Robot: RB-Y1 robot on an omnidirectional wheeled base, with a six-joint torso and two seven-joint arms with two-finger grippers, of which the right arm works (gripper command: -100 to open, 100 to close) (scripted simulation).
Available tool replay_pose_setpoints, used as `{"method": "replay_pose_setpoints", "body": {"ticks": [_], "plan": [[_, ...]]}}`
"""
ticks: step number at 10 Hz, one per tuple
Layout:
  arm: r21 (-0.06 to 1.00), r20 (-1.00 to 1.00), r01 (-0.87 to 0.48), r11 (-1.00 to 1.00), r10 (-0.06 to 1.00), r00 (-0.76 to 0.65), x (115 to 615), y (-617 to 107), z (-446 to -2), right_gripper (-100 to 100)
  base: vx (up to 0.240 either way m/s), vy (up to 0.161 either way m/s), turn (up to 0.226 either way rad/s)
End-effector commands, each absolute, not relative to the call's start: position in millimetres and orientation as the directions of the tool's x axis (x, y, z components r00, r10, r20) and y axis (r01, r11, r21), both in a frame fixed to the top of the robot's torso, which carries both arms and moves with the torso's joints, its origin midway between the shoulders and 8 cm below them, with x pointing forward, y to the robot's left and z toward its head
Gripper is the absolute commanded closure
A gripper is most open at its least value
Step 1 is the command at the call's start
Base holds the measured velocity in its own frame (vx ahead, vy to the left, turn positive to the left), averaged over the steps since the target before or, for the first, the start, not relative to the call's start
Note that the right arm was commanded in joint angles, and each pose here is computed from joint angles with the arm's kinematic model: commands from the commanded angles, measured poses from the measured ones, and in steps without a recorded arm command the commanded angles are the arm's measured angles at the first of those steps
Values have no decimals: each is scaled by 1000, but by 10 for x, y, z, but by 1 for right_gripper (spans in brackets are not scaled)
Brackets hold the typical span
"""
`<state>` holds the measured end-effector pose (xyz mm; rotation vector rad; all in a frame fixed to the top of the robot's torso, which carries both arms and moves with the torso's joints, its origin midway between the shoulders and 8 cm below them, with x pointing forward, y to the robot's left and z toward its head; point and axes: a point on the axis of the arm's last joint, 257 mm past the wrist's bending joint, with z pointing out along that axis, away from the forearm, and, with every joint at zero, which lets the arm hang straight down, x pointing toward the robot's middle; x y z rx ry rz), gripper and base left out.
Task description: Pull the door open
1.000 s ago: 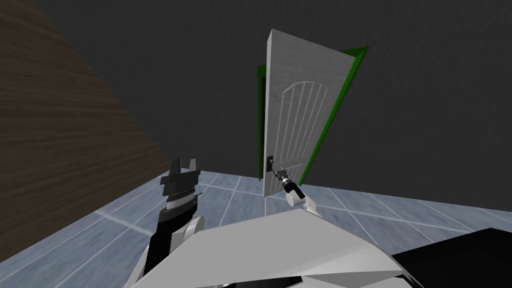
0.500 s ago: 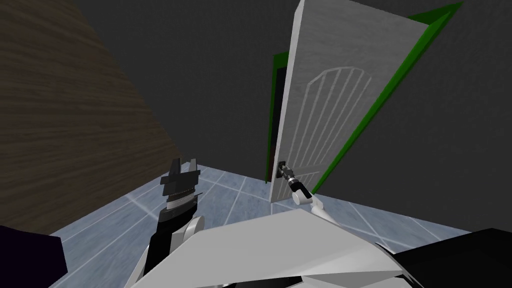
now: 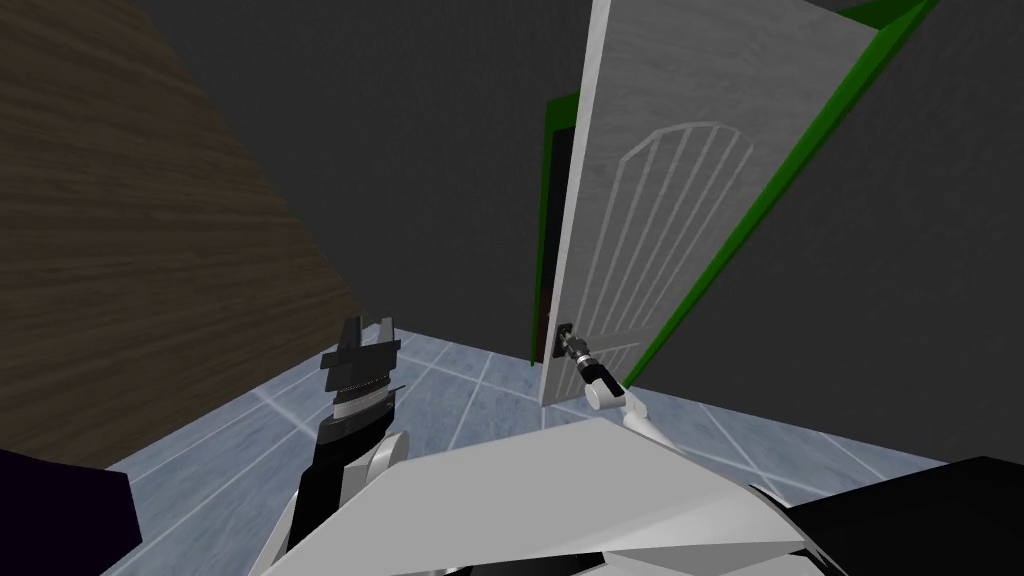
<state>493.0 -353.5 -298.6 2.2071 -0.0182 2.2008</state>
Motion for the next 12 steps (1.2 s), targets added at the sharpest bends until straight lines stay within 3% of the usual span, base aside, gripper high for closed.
{"method": "replay_pose_setpoints", "body": {"ticks": [1, 3, 12], "plan": [[5, 1000, -24, -1000, 5, 2, 4929, -3513, -2986, 100, -12, 2, -10], [9, 1000, -12, -1000, 9, 3, 4877, -3559, -2993, 100, -62, -32, 108], [1, 1000, 81, -997, 1, -1, 4600, -3645, -2962, 100, -205, -110, 171]]}}
